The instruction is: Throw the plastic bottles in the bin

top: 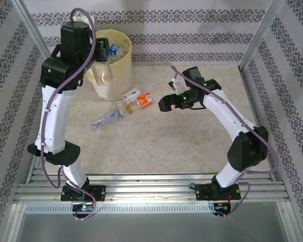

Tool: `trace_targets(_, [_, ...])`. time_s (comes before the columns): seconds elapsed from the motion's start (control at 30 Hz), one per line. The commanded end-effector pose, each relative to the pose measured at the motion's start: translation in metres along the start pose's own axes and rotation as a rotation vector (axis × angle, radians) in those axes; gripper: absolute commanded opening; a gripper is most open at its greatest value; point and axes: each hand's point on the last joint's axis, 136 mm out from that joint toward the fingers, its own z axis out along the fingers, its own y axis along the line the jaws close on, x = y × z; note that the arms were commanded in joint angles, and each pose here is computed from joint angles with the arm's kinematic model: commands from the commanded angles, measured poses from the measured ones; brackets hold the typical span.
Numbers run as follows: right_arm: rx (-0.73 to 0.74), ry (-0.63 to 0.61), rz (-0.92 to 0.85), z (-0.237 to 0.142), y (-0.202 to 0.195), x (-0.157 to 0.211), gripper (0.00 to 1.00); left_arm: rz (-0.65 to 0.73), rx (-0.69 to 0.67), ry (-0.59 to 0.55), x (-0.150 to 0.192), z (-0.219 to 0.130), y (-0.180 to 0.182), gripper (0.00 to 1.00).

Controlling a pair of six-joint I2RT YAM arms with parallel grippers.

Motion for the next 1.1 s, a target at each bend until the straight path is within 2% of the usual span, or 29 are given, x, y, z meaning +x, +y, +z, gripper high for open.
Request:
trace_targets(0.0, [0.020,0.010,-0.007,-0.003,-0.004,-0.008,0.98,-0.027,-0.006,-0.266,-0.069,-0.021,0.008,0.00])
trace_targets(0.27, [0.024,0.011,-0.010,-0.001,-0.007,-0.019,0.98,-0.073,0.015,-0.568,-0.136,-0.056,0.009,0.00])
trace_targets(0.47, [0.018,0.012,-0.006,0.000,-0.008,-0.024,0.98,-0.085,0.067,-0.736,-0.169,-0.087,0.003,0.00])
trace_targets(0.77, [0.024,0.004,0.001,-0.003,-0.011,-0.026,0.98,0.022,0.079,-0.895,-0.193,-0.129,-0.005,0.00])
trace_targets(1.07, [0.019,0.003,0.013,-0.001,-0.011,-0.029,0.98,0.100,0.111,-1.047,-0.198,-0.166,-0.013,0.00])
